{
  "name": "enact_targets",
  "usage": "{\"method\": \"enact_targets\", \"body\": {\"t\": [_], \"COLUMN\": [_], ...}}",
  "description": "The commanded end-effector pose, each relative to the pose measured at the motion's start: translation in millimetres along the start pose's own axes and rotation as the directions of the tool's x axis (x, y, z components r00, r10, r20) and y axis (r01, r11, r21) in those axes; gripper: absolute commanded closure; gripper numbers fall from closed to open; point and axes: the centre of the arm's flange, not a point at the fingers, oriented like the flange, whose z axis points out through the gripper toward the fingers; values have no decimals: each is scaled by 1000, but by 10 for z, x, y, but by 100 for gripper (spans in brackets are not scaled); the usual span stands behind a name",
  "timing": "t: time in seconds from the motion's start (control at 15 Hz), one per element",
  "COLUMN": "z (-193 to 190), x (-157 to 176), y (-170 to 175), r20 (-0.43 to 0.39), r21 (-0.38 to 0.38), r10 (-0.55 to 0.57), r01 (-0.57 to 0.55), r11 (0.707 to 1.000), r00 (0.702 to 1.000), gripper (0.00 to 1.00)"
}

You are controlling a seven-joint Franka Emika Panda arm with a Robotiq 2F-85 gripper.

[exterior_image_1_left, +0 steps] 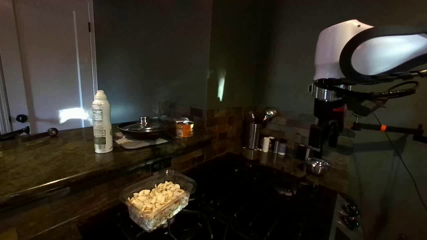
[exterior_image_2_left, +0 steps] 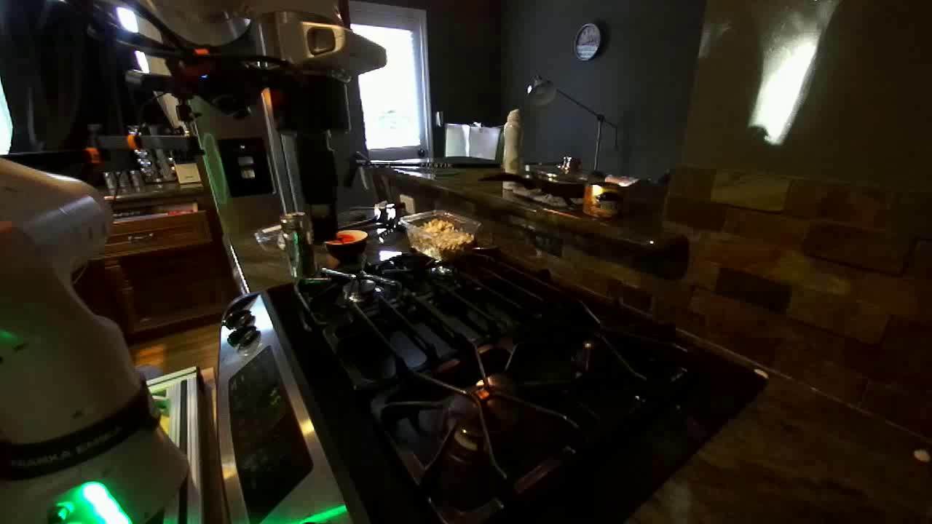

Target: Put the pan on the stove

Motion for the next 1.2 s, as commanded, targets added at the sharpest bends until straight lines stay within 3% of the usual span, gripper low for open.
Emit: {"method": "enact_targets", "body": {"t": [0.0,0.6,0.8,0.93,1.13], "z": [0,0,-379,-728,-1106], "x": [0,0,469,826,1255], "y": [0,0,-234,-461,-813], "r20": [0,0,-125,-234,-334], "r21": [0,0,-22,-9,7], "r10": [0,0,-33,-79,-134], "r01": [0,0,31,79,145], "r11": [1000,1000,999,997,989], "r00": [1000,1000,992,969,933], "gripper": [0,0,0,0,0]}}
